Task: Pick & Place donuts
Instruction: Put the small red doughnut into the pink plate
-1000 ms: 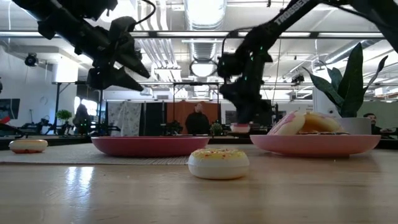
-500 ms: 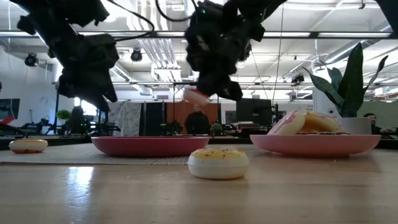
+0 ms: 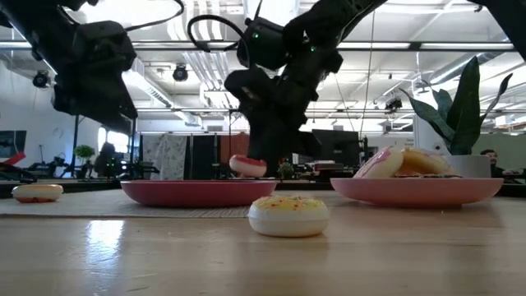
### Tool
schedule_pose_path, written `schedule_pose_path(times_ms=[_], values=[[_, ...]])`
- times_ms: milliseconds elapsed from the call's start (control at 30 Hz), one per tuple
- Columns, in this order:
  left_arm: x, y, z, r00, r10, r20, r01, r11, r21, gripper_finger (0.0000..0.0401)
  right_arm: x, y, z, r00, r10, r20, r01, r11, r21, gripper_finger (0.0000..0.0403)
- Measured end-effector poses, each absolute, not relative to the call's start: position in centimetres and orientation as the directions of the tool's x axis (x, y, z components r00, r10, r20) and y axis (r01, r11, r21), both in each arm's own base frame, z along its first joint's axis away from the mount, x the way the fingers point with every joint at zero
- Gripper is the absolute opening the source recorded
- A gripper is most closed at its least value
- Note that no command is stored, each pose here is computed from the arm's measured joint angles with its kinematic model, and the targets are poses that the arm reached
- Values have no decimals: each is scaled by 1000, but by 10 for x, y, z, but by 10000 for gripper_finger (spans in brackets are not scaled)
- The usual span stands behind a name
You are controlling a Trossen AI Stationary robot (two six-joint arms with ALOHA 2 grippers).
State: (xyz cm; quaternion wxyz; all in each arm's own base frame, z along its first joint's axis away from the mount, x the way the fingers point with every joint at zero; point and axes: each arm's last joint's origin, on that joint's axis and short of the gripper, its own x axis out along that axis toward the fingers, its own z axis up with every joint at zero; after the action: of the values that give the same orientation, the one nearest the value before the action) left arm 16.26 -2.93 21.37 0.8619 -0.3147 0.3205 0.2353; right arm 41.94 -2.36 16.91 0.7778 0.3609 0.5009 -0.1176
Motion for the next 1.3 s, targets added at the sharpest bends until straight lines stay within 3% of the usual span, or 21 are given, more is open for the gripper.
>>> schedule_pose_path(times_ms=[200,400,500,600,767,1100,1300], values=[[164,-31,212,678,203,-707,-603,703,-376,172,416,-21,168,430,130,-893,578,721,383,165],[171,-32,214,718,213,-662,-558,745,-365,172,416,-19,168,432,63,-900,607,717,342,192],[183,-36,221,796,191,-574,-443,831,-337,172,417,-18,168,435,62,-898,612,711,346,196],[196,-36,224,837,217,-502,-360,909,-208,172,417,-19,168,437,61,-898,614,709,347,196],[221,-34,216,873,217,-436,-261,964,-42,172,417,-19,168,441,62,-895,616,704,352,197],[266,-36,172,905,99,-414,-167,977,-130,172,419,-17,169,462,92,-882,616,682,394,196],[276,-33,150,884,117,-452,-202,969,-144,172,419,-15,169,463,99,-881,617,677,401,196]])
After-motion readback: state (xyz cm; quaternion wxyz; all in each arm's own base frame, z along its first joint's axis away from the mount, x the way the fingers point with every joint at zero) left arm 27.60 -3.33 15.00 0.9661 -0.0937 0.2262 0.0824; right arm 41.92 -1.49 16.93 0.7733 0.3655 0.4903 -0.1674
